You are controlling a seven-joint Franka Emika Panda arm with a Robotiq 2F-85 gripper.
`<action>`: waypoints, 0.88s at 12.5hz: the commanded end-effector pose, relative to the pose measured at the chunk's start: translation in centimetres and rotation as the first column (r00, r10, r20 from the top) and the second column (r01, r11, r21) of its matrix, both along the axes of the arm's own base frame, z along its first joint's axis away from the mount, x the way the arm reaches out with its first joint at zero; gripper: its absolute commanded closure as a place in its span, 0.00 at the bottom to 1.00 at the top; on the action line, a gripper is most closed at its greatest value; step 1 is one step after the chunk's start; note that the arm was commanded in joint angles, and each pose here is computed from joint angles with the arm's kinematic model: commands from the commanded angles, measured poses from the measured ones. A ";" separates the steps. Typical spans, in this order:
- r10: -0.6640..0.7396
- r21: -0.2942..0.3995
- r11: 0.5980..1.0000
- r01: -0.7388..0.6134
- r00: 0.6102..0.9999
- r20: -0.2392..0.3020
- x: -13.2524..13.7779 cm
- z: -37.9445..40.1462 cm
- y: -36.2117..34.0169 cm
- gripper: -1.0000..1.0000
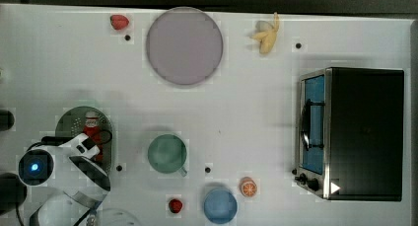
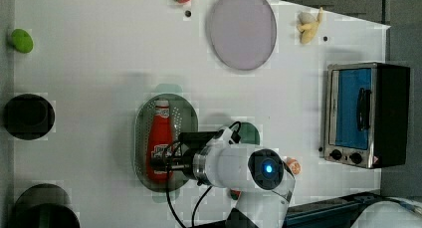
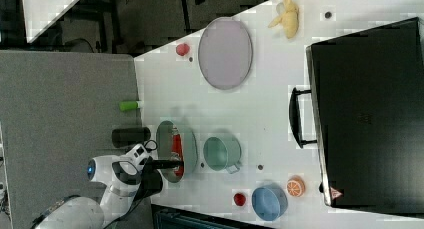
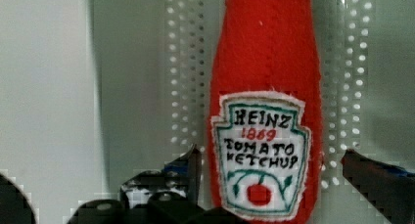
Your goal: Pick ketchup from strainer and place it on the table
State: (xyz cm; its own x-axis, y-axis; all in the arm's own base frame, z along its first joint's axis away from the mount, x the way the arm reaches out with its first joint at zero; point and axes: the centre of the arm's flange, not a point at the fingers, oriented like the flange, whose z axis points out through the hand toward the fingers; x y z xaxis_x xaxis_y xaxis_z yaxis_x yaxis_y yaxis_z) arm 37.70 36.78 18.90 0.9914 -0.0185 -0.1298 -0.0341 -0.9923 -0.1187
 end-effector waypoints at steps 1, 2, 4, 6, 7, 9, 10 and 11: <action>-0.058 0.028 0.998 0.057 0.997 0.050 1.7 0.4 1.5 0.00; -0.065 0.021 0.998 0.064 0.997 0.047 1.9 -0.3 1.7 0.00; -0.078 0.016 0.997 0.078 0.996 0.041 2.1 -1.5 2.2 0.04; -0.078 0.010 0.997 0.077 0.996 0.032 2.1 -2.4 2.5 0.29; -0.078 0.014 0.997 0.078 0.996 0.037 2.3 -2.2 2.6 0.40; -0.079 0.019 0.997 0.078 0.995 0.056 2.5 -1.2 2.7 0.40; -0.080 0.025 0.997 0.079 0.994 0.069 2.6 -0.1 2.8 0.40; -0.081 0.038 0.996 0.078 0.993 0.089 2.6 1.4 3.1 0.40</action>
State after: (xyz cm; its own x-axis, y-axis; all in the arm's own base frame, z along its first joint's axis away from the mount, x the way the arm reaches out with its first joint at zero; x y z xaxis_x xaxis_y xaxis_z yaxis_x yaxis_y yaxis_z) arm 40.02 38.92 17.46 0.9929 -0.0701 -0.0958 -0.0835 -0.9860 -0.1441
